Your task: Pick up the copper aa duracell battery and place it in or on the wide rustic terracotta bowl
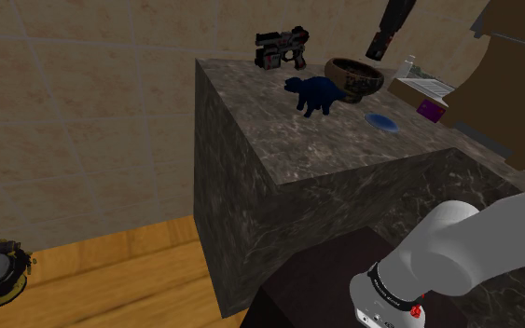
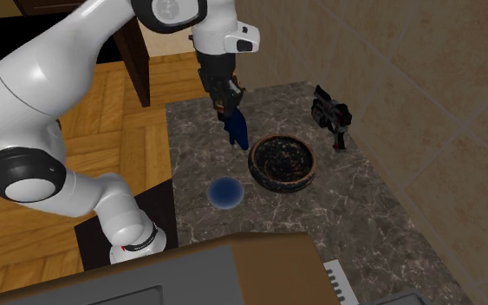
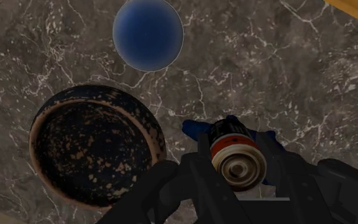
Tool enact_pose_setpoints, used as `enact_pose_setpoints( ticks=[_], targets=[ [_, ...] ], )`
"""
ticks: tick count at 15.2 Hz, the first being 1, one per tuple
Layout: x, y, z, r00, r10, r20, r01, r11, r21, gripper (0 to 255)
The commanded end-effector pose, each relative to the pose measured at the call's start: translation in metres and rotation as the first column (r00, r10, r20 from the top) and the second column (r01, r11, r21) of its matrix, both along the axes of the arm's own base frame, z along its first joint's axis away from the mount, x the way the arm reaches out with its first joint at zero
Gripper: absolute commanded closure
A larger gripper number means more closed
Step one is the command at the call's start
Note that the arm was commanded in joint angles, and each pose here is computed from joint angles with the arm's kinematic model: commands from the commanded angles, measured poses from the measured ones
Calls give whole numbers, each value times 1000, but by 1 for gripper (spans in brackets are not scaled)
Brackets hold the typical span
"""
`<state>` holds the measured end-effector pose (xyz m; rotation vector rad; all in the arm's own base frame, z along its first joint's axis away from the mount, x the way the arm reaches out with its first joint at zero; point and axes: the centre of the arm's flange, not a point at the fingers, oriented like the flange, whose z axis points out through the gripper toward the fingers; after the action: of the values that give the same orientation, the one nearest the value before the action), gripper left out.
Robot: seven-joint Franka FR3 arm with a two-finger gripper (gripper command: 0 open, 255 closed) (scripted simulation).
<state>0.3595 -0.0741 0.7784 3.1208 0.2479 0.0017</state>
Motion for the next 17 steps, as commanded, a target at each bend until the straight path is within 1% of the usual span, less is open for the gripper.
enact_pose_setpoints(
  ticks=[1, 11, 12, 17],
  targets=[
    [12, -23, 1, 1000, 1, 0, -1, 1000, -1, 255],
    [79, -137, 6, 1000, 1, 0, -1, 1000, -1, 255],
    [88, -153, 7, 1000, 1, 0, -1, 1000, -1, 255],
    [88, -153, -19, 1000, 1, 0, -1, 1000, -1, 255]
  ],
)
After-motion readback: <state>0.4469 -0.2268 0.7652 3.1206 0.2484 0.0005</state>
